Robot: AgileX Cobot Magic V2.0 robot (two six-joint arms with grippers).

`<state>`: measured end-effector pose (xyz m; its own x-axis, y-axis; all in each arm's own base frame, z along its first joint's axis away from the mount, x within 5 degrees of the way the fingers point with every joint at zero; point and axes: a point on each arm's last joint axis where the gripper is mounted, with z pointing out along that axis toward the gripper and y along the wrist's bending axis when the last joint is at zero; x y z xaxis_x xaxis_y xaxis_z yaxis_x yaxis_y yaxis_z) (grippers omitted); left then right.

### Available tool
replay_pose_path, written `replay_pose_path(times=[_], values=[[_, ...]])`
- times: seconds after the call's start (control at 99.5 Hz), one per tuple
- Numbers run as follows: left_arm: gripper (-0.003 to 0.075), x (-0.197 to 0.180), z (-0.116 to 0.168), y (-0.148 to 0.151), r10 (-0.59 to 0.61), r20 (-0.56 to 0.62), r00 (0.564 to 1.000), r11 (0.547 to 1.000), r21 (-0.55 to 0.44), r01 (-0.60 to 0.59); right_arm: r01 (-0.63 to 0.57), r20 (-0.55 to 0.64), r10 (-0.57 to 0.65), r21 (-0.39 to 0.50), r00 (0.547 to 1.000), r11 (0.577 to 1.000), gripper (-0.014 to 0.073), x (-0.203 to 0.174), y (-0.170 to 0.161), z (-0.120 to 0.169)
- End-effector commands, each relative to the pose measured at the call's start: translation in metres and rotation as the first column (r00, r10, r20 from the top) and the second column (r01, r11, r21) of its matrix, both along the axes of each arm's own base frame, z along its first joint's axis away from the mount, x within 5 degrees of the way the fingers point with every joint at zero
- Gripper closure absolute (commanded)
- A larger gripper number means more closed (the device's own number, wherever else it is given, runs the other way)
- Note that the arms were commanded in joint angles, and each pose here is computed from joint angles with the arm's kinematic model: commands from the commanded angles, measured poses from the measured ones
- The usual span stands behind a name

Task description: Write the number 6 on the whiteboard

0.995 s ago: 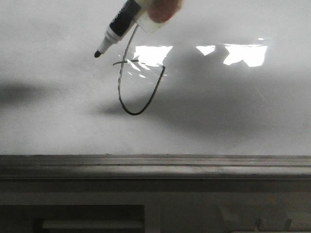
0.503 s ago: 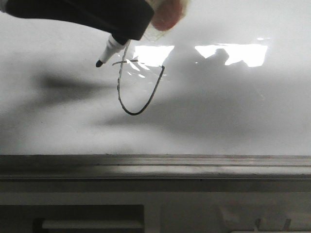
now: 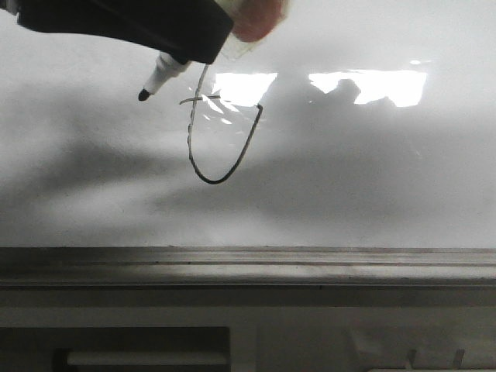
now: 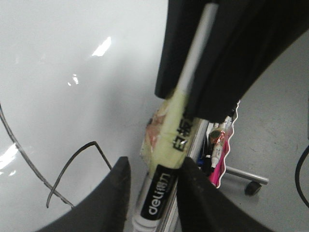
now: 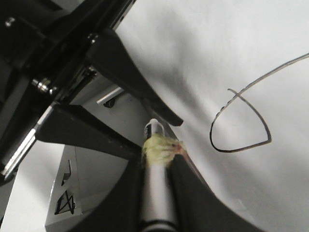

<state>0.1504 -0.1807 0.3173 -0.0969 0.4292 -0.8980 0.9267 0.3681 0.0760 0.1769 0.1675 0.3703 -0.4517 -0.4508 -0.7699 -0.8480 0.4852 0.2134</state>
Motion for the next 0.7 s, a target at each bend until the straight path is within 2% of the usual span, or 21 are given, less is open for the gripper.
replay_pose_path(times=[0.0, 0.121, 0.171, 0.221, 0.322, 0.392, 0.442, 0.583, 0.694], values=[[0.0593, 0.0, 0.017, -0.001, 0.018, 0.035, 0.999, 0.998, -0.06, -0.016, -0.004, 0.044, 0.001, 0.067, 0.999, 0.998, 0.0645, -0.004, 0.0, 0.017], [0.0738, 0.0, 0.017, -0.001, 0.015, 0.033, 0.999, 0.998, -0.059, -0.013, -0.004, 0.044, 0.001, 0.067, 0.999, 0.998, 0.0627, -0.004, 0.0, 0.017], [0.0741, -0.001, 0.017, -0.001, 0.014, 0.032, 0.999, 0.998, -0.058, -0.012, -0.006, 0.041, 0.003, 0.068, 0.999, 0.998, 0.0578, -0.004, 0.001, 0.017], [0.0741, -0.001, 0.017, -0.001, 0.014, 0.032, 0.999, 0.998, -0.058, -0.012, -0.007, 0.039, 0.004, 0.069, 0.999, 0.998, 0.0484, -0.004, 0.001, 0.017], [0.0741, -0.001, 0.017, -0.001, 0.017, 0.028, 0.999, 0.998, -0.063, -0.015, -0.005, 0.036, 0.002, 0.078, 0.999, 0.997, 0.0204, -0.004, 0.001, 0.018], [0.0741, -0.001, 0.018, 0.001, 0.036, 0.008, 0.999, 0.997, -0.075, -0.035, -0.001, 0.038, -0.002, 0.079, 0.999, 0.997, 0.0092, -0.004, 0.0, 0.018], [0.0741, -0.001, 0.018, 0.006, 0.07, -0.016, 0.997, 0.993, -0.094, -0.071, 0.011, 0.049, -0.015, 0.083, 0.999, 0.996, 0.0081, -0.004, -0.004, 0.021], [0.0741, -0.007, 0.017, 0.029, 0.201, -0.045, 0.979, 0.965, -0.163, -0.205, 0.08, 0.128, -0.093, 0.1, 0.987, 0.992, 0.0127, -0.009, -0.026, 0.035], [0.0741, -0.02, 0.019, 0.054, 0.33, -0.108, 0.938, 0.893, -0.285, -0.347, 0.148, 0.198, -0.172, 0.133, 0.965, 0.98, 0.0164, -0.018, -0.045, 0.043]])
